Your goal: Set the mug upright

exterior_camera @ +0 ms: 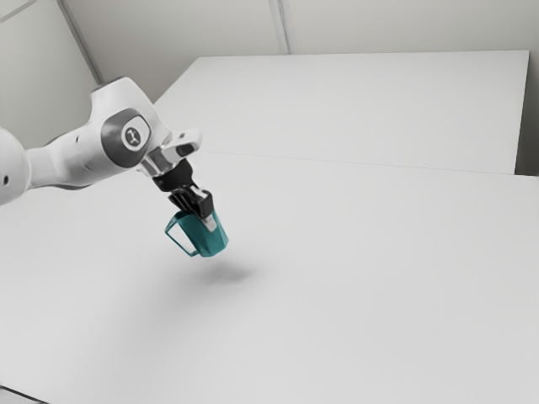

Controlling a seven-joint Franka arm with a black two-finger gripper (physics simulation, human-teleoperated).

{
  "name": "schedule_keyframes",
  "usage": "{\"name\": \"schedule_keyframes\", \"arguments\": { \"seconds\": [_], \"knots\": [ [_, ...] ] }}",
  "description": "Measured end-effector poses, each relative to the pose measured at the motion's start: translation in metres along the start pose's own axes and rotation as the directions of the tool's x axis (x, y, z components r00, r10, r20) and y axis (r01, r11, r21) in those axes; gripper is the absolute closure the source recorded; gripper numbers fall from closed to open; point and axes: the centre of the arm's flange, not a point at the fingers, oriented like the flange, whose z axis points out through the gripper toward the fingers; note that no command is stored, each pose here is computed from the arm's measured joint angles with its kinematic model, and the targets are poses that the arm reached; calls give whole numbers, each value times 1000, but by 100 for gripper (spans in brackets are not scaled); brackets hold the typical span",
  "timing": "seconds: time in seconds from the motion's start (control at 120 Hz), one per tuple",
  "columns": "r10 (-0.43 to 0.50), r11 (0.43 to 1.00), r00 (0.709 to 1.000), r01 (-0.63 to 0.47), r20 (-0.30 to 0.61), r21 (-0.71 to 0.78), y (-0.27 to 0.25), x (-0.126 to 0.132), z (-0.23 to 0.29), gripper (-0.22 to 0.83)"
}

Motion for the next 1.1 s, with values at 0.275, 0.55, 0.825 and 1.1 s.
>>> {"name": "schedule_keyframes", "arguments": {
  "seconds": [0.275, 0.55, 0.825, 1.1],
  "knots": [
    [-14, 983, 995, -4, 96, 186, 11, -8, 12, 78],
    [-75, 944, 991, 35, 110, 328, 2, -18, 33, 78],
    [-123, 911, 990, 83, 73, 403, 0, -20, 48, 78],
    [-167, 896, 986, 139, 29, 422, 0, -17, 63, 78]
  ]
}}
